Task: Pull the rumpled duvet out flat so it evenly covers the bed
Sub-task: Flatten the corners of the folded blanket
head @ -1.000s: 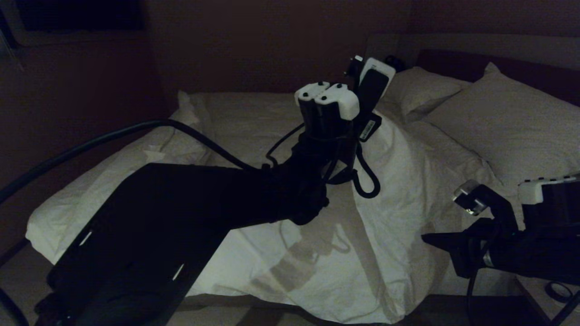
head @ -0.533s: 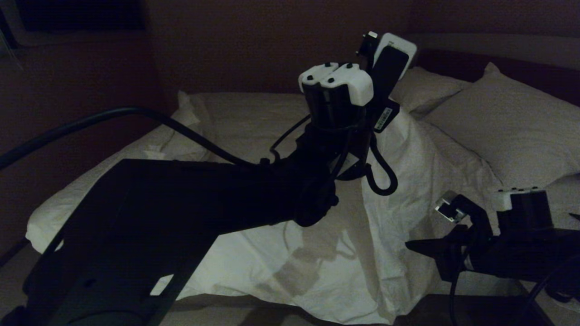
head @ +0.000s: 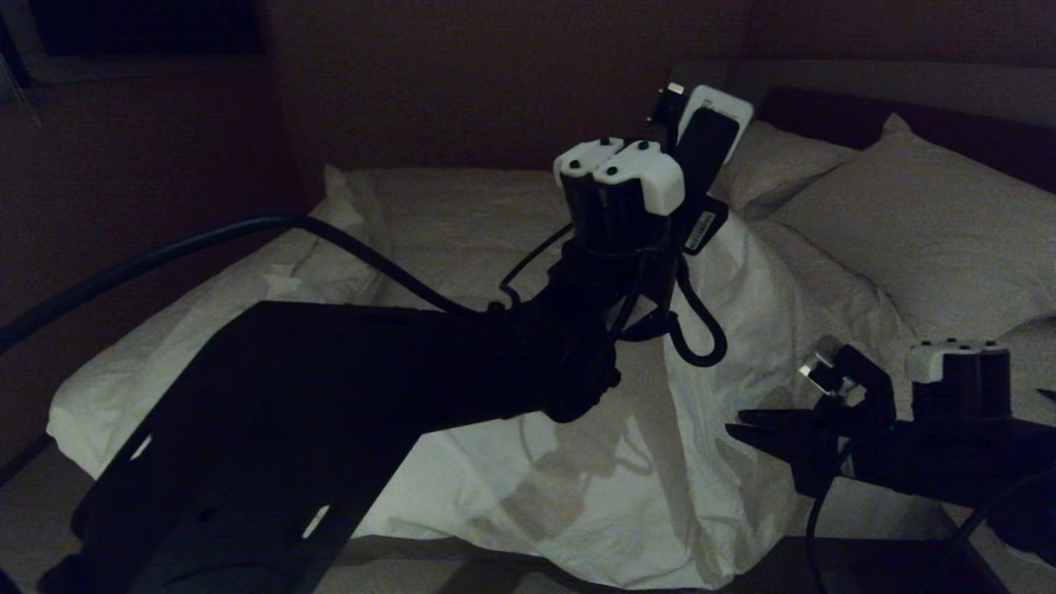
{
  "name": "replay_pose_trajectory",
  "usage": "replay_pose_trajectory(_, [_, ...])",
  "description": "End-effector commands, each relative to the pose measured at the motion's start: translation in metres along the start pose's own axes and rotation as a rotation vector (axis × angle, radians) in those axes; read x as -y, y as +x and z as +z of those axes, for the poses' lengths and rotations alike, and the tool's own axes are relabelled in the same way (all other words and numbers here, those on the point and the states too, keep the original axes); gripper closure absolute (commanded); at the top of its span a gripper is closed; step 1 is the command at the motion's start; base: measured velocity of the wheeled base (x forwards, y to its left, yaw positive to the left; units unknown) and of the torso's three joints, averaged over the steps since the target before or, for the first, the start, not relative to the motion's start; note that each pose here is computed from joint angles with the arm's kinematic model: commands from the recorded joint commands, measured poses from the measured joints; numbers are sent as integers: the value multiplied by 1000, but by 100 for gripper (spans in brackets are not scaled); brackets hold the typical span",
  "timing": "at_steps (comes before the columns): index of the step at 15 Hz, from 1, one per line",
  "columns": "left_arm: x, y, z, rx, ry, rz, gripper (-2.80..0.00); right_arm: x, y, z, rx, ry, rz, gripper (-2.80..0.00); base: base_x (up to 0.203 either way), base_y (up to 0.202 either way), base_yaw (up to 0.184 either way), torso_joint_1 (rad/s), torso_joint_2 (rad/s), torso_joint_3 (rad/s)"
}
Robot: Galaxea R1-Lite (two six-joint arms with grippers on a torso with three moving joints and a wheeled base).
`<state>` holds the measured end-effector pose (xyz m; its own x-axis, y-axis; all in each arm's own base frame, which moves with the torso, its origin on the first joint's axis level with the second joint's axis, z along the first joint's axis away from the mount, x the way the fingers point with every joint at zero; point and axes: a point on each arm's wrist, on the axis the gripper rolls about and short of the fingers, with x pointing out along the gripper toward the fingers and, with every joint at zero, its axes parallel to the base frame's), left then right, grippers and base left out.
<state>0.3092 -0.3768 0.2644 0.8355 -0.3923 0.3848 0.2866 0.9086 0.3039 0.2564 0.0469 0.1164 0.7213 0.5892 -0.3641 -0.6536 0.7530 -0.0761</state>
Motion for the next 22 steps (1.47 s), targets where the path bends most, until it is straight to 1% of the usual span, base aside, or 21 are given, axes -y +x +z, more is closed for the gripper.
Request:
replay_pose_trajectory(1, [4,-1,-2,-2,-1,-4,0,2,-11,11,68,-26,9,-280,0,0,0,0,0,0])
replay_pose_trajectory(2, [6,-2,1,3,-23,-9,0,0,-15,14,81,-18,19,-280,0,0,0,0,0,0])
replay_pose_trajectory(4, [7,-5,10,21,-52,-12,0,-4,-20,15,99,7,109,-280,0,0,0,0,0,0])
replay_pose_trajectory(5, [8,-6,14,31,-60,-12,0,-4,-18,14,98,12,125,-280,0,0,0,0,0,0])
replay_pose_trajectory(8, [14,-12,24,58,-83,-22,0,-1,-10,9,79,14,132,-280,0,0,0,0,0,0])
replay_pose_trajectory(9, [15,-13,26,62,-85,-26,0,1,-7,8,75,6,133,-280,0,0,0,0,0,0])
replay_pose_trajectory(11, [27,-23,41,82,-108,-55,0,7,2,0,48,-20,128,-280,0,0,0,0,0,0])
replay_pose_trajectory(12, [28,-24,43,87,-113,-59,0,10,4,-1,45,-39,120,-280,0,0,0,0,0,0])
replay_pose_trajectory(13, [34,-29,49,96,-123,-73,0,13,7,-3,38,-44,117,-280,0,0,0,0,0,0])
replay_pose_trajectory(16, [45,-37,55,110,-138,-95,0,18,10,-1,38,-57,87,-280,0,0,0,0,0,0])
replay_pose_trajectory(17, [47,-38,57,112,-141,-98,0,18,10,-2,36,-61,83,-280,0,0,0,0,0,0])
replay_pose_trajectory(18, [50,-40,58,116,-144,-104,0,17,9,-2,33,-84,75,-280,0,0,0,0,0,0])
replay_pose_trajectory(19, [55,-42,56,111,-143,-109,0,16,7,-1,35,-90,74,-280,0,0,0,0,0,0])
replay_pose_trajectory(22, [64,-48,60,123,-160,-119,0,13,2,-1,36,-92,70,-280,0,0,0,0,0,0])
